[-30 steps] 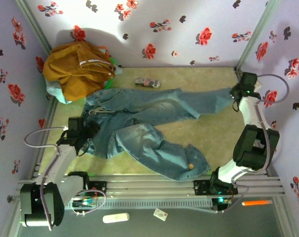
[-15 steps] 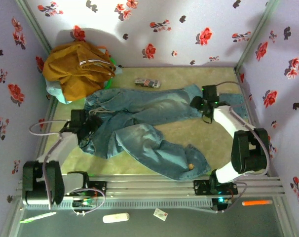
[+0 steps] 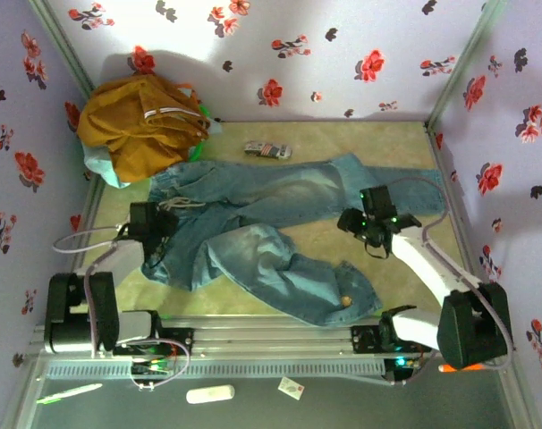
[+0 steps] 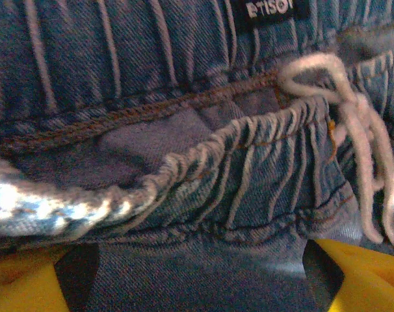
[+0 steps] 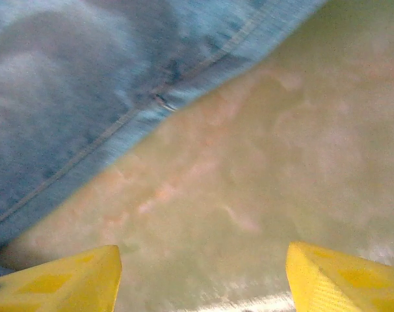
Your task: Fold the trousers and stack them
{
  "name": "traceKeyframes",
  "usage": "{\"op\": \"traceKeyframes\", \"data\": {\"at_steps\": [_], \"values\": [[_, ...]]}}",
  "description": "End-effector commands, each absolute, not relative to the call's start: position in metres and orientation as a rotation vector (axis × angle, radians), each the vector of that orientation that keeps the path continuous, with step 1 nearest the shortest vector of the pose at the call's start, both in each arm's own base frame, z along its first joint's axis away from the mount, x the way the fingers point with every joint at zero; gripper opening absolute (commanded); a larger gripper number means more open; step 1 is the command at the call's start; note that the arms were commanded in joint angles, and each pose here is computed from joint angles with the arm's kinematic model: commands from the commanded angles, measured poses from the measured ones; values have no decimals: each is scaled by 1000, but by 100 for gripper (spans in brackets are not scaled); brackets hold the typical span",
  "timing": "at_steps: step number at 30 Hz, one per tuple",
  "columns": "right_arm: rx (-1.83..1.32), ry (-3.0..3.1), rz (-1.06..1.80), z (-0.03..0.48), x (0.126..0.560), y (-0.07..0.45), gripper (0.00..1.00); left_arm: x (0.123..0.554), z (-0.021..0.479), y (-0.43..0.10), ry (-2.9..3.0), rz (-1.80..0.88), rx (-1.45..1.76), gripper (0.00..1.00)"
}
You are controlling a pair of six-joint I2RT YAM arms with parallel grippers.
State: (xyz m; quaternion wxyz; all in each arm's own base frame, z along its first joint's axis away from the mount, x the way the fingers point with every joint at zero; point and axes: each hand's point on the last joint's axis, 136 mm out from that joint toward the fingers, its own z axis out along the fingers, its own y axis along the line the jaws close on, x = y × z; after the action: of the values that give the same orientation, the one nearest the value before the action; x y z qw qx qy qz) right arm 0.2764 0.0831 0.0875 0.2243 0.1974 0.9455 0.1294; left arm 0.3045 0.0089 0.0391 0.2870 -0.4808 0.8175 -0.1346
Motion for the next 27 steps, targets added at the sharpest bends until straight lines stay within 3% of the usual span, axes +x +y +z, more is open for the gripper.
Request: {"op": "traceKeyframes", "data": {"at_steps": [1, 11, 16, 18, 20, 27], "values": [[640, 2754, 289, 56, 233, 74, 67, 261, 18, 42, 2172, -160, -1467, 87], [459, 2929, 235, 21, 203, 106, 59, 252, 42, 50, 2134, -200, -1452, 89], [447, 2914, 27, 12, 204, 88, 40, 247, 45, 49, 2131, -218, -1442, 90], [437, 2925, -13, 9, 206, 86, 16, 247, 50, 49, 2125, -224, -1422, 90], [423, 2912, -15, 11, 210, 87, 1, 246, 54, 50, 2117, -226, -1408, 90], [570, 2647, -146, 78, 240, 33, 0, 245, 70, 51, 2094, -237, -1377, 90]]}}
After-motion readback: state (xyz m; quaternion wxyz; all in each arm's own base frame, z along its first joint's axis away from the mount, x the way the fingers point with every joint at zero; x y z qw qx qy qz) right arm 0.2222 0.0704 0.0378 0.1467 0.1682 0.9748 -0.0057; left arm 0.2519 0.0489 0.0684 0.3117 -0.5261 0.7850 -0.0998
